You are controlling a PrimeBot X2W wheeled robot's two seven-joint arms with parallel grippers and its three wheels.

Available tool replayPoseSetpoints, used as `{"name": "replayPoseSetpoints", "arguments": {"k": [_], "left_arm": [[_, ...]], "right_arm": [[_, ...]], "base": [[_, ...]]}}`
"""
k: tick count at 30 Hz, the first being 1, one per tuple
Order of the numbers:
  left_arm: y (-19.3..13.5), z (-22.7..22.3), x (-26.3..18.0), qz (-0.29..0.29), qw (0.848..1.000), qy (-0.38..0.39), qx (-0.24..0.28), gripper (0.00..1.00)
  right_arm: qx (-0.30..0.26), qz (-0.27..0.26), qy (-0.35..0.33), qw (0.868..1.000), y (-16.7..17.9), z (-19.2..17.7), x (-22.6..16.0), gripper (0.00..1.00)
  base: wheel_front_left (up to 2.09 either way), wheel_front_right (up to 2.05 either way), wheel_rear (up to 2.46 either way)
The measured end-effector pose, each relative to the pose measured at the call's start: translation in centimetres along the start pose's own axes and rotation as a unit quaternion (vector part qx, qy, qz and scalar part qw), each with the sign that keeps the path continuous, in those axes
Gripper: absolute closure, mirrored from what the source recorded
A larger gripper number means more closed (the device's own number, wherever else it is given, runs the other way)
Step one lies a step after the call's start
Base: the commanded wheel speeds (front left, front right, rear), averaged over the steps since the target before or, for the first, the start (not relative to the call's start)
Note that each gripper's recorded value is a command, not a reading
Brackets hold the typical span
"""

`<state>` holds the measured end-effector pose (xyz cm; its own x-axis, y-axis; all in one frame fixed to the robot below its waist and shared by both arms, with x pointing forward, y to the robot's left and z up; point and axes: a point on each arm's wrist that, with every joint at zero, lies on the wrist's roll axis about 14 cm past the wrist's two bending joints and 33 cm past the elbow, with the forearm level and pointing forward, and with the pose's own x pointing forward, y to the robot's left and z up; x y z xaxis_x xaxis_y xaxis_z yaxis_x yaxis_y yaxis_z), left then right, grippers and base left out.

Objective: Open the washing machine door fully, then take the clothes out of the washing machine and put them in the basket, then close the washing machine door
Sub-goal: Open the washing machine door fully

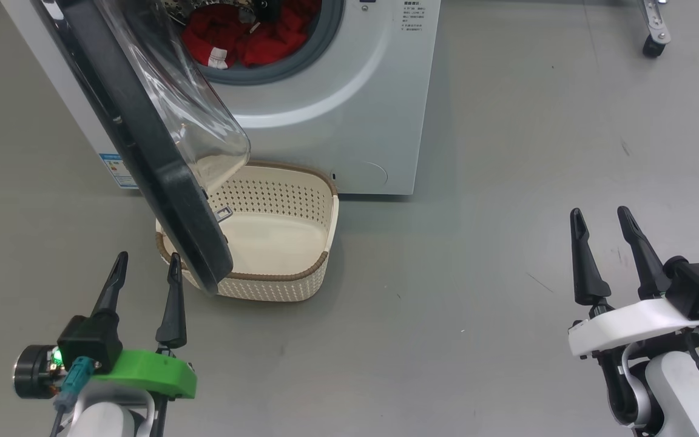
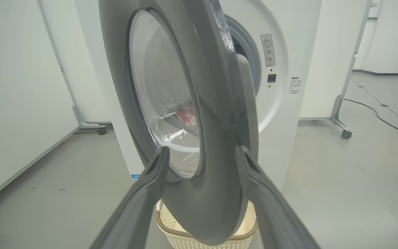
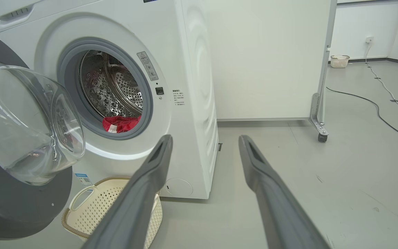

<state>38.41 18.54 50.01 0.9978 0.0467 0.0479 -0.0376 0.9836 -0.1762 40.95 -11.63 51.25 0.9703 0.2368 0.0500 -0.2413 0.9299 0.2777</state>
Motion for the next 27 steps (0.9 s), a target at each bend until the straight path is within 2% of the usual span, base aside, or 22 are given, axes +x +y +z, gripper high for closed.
{"name": "replayPoseSetpoints", "arguments": {"k": [27], "left_arm": [[0.16,-0.32,-0.36,-0.005,1.0,0.005,0.006,0.0]], "right_arm": [[0.008,-0.001,0.004,1.0,0.64,-0.89,-1.04,0.0]], "base": [[0.0,0.0,0.0]]}}
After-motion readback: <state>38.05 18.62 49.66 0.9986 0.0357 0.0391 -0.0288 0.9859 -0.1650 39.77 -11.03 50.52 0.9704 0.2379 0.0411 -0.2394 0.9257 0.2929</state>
